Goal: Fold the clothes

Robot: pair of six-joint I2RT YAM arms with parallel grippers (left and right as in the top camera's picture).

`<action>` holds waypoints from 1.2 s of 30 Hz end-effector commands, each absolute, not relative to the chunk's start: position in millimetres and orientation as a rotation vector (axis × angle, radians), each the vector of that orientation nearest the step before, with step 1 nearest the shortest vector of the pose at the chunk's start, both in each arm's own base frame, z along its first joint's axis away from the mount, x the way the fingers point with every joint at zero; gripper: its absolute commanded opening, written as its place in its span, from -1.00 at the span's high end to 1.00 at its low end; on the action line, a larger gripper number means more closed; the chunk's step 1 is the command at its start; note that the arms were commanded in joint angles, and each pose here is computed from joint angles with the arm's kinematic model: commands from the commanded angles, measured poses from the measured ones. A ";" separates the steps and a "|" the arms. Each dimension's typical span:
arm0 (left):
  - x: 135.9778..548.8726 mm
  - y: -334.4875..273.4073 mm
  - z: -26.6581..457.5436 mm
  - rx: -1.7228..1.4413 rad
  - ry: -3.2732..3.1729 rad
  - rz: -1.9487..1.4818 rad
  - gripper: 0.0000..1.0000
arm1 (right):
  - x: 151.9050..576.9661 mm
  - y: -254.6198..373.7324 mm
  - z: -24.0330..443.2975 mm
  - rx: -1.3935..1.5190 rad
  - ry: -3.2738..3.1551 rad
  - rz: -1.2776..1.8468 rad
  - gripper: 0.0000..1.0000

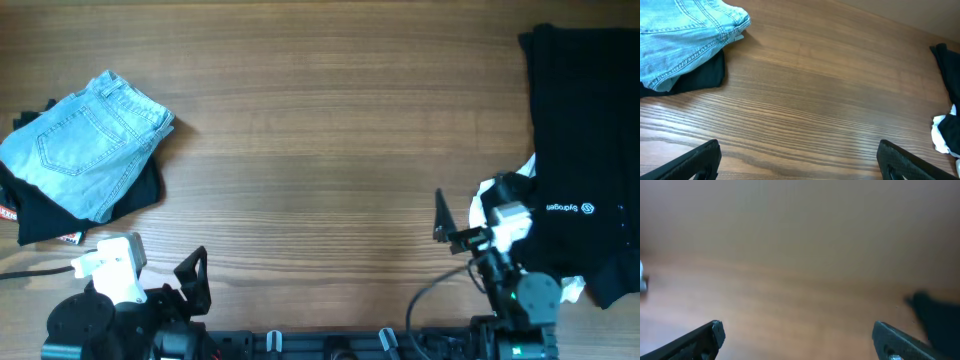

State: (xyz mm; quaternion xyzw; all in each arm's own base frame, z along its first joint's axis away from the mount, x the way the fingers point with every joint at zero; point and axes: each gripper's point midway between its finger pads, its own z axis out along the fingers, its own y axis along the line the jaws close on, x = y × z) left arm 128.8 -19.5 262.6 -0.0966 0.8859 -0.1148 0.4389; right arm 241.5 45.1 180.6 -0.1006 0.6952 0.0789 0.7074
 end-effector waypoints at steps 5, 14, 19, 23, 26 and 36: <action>128.6 -19.4 262.8 -0.244 2.196 -0.288 -1.00 | 240.4 48.5 180.0 -0.238 1.534 0.183 -0.99; 128.6 -19.4 262.8 -0.244 2.196 -0.288 -1.00 | 240.6 48.5 179.6 -0.239 1.536 0.183 -0.99; 128.6 -19.4 262.8 -0.244 2.196 -0.288 -1.00 | 240.6 48.5 179.6 -0.238 1.536 0.183 -0.99; 128.6 -19.4 262.8 -0.244 2.196 -0.288 -1.00 | 240.6 48.5 179.6 -0.239 1.536 0.183 -0.99; 128.6 -19.4 262.8 -0.244 2.196 -0.289 -1.00 | 240.6 48.5 179.6 -0.239 1.536 0.183 -0.99; 168.2 -1.6 247.6 -0.352 2.006 -0.236 -1.00 | 240.6 48.5 179.6 -0.239 1.536 0.183 -1.00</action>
